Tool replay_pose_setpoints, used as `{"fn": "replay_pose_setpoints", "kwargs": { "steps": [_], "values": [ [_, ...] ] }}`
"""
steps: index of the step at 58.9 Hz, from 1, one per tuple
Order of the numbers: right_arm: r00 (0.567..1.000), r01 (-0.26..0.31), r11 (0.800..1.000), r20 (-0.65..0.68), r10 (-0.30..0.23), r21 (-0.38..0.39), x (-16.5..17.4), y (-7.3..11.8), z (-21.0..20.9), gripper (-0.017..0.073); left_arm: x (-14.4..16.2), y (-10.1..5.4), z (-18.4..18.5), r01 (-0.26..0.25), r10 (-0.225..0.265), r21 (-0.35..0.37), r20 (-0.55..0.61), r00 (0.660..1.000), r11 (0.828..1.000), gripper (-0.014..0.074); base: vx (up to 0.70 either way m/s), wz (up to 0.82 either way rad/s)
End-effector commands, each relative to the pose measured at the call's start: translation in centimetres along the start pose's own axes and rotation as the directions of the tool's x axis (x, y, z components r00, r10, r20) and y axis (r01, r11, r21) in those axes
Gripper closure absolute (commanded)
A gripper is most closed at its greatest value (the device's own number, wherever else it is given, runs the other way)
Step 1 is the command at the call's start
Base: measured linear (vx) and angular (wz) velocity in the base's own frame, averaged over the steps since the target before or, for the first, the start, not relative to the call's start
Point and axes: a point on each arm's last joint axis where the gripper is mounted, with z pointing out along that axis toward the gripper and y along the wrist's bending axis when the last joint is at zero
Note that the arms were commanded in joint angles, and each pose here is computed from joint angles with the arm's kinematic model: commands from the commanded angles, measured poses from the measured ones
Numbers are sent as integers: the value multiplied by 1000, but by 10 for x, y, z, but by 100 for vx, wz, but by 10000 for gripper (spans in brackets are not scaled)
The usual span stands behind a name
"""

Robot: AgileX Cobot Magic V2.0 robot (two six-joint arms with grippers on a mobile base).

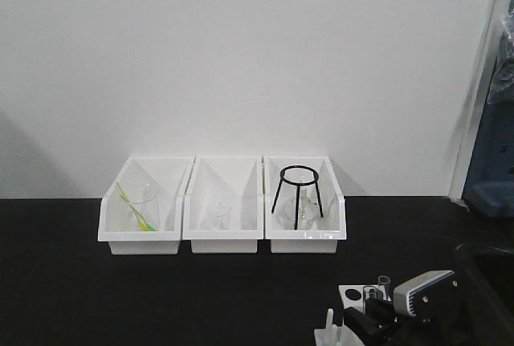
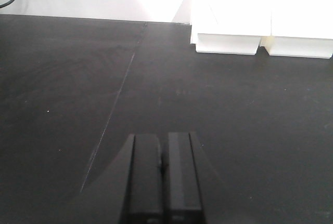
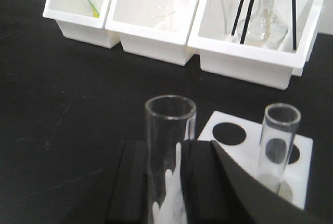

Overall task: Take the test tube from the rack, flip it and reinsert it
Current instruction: 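Lower the held test tube back into a rack hole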

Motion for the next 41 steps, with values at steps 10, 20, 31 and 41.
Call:
{"fn": "replay_pose_setpoints", "kwargs": {
  "steps": [10,20,31,41],
  "values": [
    [991,15,999,130,-11,-28,-22,3,-3,170,-8,-2,-1,1,-3,23,97,995,1000,600,0,0],
    [982,38,999,186,-34,-16,-38,6,-15,61,-8,-2,-1,1,-3,23,97,995,1000,600,0,0],
    [964,82,996,251,-89,37,-67,12,-45,43,-8,-2,-1,1,-3,23,97,995,1000,600,0,0],
    [952,40,993,296,-71,108,-95,18,-88,43,-8,-2,-1,1,-3,23,97,995,1000,600,0,0]
  ]
}}
